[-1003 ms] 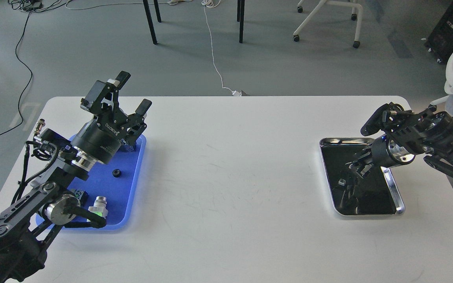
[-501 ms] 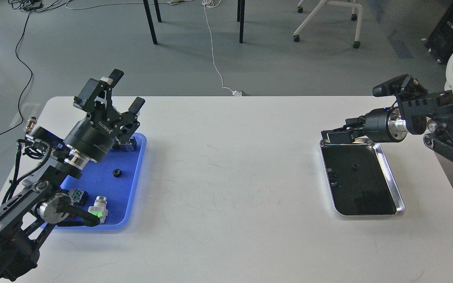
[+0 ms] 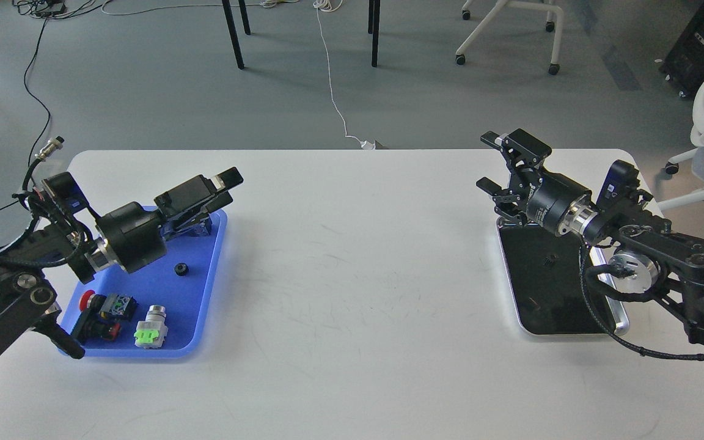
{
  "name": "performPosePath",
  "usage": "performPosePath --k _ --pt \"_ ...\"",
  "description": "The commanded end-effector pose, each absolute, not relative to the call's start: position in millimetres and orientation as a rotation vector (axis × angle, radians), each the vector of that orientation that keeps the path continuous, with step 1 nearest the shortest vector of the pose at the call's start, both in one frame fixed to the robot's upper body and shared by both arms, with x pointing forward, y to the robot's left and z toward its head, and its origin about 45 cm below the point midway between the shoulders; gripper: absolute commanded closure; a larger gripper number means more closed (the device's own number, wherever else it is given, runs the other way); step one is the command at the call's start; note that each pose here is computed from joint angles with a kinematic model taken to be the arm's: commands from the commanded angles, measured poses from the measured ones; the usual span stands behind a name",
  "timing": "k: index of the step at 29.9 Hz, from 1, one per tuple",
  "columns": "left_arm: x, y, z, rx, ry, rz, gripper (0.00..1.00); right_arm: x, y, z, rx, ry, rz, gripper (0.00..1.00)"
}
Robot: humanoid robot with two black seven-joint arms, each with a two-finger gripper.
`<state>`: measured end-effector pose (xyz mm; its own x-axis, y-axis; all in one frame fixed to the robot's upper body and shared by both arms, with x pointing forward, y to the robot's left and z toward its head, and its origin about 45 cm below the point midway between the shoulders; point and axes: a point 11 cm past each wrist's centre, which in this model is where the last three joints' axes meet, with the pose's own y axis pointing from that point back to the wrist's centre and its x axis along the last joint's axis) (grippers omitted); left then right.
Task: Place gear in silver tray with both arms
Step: 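Lift the right gripper away and move the left gripper to the blue tray, then grasp a second black gear in the blue tray with the left gripper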
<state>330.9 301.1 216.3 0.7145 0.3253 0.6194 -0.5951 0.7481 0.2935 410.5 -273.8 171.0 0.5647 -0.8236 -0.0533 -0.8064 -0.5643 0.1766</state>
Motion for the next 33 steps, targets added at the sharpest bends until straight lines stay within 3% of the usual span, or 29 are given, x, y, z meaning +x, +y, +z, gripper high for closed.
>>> performPosePath --k 1,6,12,22,28,31,33 --pt "333 323 213 0.833 -0.777 0.301 0.02 406 -273 166 2.664 -1.404 -0.225 0.02" --pt "350 322 202 1.106 -1.006 -0.022 0.02 405 -273 165 2.664 -1.404 -0.229 0.02" --pt "368 327 186 1.214 -1.049 -0.136 0.06 405 -275 166 2.659 -1.405 -0.225 0.02" --pt "359 352 160 1.302 -0.968 -0.203 0.31 406 -281 167 2.649 -1.416 -0.216 0.02" --pt "359 357 157 1.315 -0.955 -0.199 0.4 406 -281 167 2.65 -1.415 -0.217 0.02" --pt "361 362 157 1.329 -0.946 -0.192 0.52 406 -281 167 2.65 -1.415 -0.217 0.02" --pt "362 365 156 1.337 -0.942 -0.187 0.53 406 -281 167 2.65 -1.415 -0.217 0.02"
